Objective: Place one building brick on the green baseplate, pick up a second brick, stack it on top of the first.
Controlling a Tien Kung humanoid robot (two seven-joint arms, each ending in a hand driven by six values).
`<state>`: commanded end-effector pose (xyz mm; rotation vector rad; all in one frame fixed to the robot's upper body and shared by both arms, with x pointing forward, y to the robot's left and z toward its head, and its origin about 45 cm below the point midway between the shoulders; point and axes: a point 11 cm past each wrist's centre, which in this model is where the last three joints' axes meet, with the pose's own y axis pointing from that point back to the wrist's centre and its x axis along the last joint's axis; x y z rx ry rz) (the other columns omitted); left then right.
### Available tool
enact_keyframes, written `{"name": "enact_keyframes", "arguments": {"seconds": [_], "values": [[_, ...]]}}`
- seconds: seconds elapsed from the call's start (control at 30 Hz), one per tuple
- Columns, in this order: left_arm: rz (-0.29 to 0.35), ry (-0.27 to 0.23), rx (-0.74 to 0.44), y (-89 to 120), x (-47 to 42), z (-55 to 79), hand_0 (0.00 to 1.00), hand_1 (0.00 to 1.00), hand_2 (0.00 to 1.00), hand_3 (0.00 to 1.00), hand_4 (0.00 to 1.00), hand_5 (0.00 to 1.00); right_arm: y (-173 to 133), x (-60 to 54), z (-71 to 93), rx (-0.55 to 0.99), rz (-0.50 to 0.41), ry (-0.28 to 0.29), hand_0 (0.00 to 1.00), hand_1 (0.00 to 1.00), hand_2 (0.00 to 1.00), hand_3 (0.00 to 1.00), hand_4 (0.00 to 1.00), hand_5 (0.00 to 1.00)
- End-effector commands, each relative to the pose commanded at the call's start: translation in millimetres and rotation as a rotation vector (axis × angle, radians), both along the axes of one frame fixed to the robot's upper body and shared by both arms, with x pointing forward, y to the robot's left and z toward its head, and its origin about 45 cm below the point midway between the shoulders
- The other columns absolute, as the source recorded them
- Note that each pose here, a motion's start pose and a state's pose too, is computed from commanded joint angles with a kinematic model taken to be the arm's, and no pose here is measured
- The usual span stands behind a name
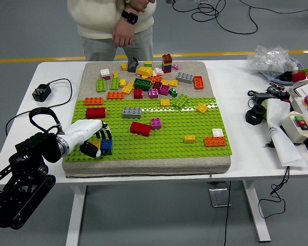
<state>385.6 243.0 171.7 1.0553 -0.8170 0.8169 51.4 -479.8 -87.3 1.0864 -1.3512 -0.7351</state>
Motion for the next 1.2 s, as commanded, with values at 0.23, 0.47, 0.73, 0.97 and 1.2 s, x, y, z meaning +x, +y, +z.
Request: {"name": "enact_keyframes", "arguments": {"seconds": [0.23,0.47,0.73,0.97,1.2], "values": [[0.002,-0.001,-0.002,1.1,1.1,0.3,0.782,0.566,0.543,0.534,0.647,0.012,0.0,-0.1,0.0,0.000,0.001,0.001,0.766,0.704,0.738,0.748,0.998,0.631],[-0.002,0.006,-0.006,1.0,0.9,-1.3,0.804,0.583,0.545,0.536,0.691,0.032,1.0,-0.8,-0.6,0.002,0.002,0.003,0.765,0.704,0.738,0.748,0.998,0.631],[-0.007,0.014,-0.010,0.6,0.6,-2.3,0.822,0.615,0.545,0.547,0.776,0.102,1.4,-0.9,-0.8,0.002,0.003,0.003,0.766,0.704,0.738,0.748,0.998,0.630],[-0.012,0.019,-0.009,0.1,0.6,-2.0,0.842,0.677,0.550,0.563,0.825,0.136,1.3,-1.3,-0.8,0.002,0.003,0.004,0.765,0.704,0.738,0.747,0.998,0.631],[-0.012,0.019,-0.007,0.6,1.1,-1.3,0.872,0.711,0.565,0.590,0.845,0.150,1.6,-0.6,-0.8,0.003,0.003,0.002,0.766,0.705,0.737,0.748,0.998,0.631]]}}
